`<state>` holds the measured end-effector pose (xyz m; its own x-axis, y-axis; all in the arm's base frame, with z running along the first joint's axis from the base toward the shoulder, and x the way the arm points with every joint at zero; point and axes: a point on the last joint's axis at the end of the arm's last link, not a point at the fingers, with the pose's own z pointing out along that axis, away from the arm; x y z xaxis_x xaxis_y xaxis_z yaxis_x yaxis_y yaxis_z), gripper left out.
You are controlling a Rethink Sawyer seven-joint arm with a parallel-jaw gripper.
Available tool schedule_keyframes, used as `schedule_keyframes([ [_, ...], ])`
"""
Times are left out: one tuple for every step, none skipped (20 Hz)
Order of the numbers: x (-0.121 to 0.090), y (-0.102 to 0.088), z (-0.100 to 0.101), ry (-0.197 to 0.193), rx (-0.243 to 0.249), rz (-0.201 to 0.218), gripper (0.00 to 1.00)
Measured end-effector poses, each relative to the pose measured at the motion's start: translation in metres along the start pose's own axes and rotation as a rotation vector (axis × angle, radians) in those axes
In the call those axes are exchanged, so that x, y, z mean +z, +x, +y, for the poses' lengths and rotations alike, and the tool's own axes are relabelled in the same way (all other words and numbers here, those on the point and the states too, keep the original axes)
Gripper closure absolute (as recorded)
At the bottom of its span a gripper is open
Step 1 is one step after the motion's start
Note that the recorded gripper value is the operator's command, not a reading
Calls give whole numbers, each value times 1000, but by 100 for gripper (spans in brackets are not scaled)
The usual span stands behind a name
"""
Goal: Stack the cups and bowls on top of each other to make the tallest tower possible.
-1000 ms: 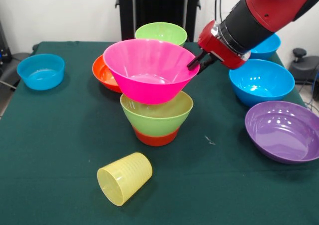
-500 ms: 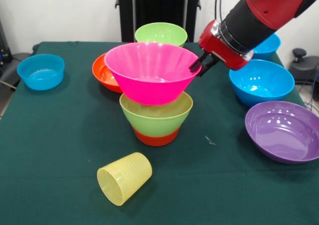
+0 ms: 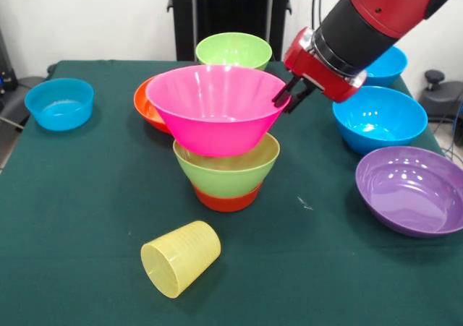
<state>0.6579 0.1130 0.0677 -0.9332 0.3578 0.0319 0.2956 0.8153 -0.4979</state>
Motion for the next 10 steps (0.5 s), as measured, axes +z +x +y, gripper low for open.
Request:
schedule_keyframes([
  [0,-2,-1,-3,3,0,100],
  [0,-4,-2,-5,6,0,100],
  [0,-5,-2,-7,7,-1,100],
  [0,-6,-2,-9,8,-1,100],
  [-1,-7,-2,-11,10,-3,100],
  [-1,-8,-2,-13,10,-3,100],
  [-2,-10,-2,-17,12,-5,100],
  [-2,-10,-2,-18,12,-5,100],
  [-3,-11,-2,-19,12,-6,100],
  [-3,-11,-2,-21,12,-7,100],
])
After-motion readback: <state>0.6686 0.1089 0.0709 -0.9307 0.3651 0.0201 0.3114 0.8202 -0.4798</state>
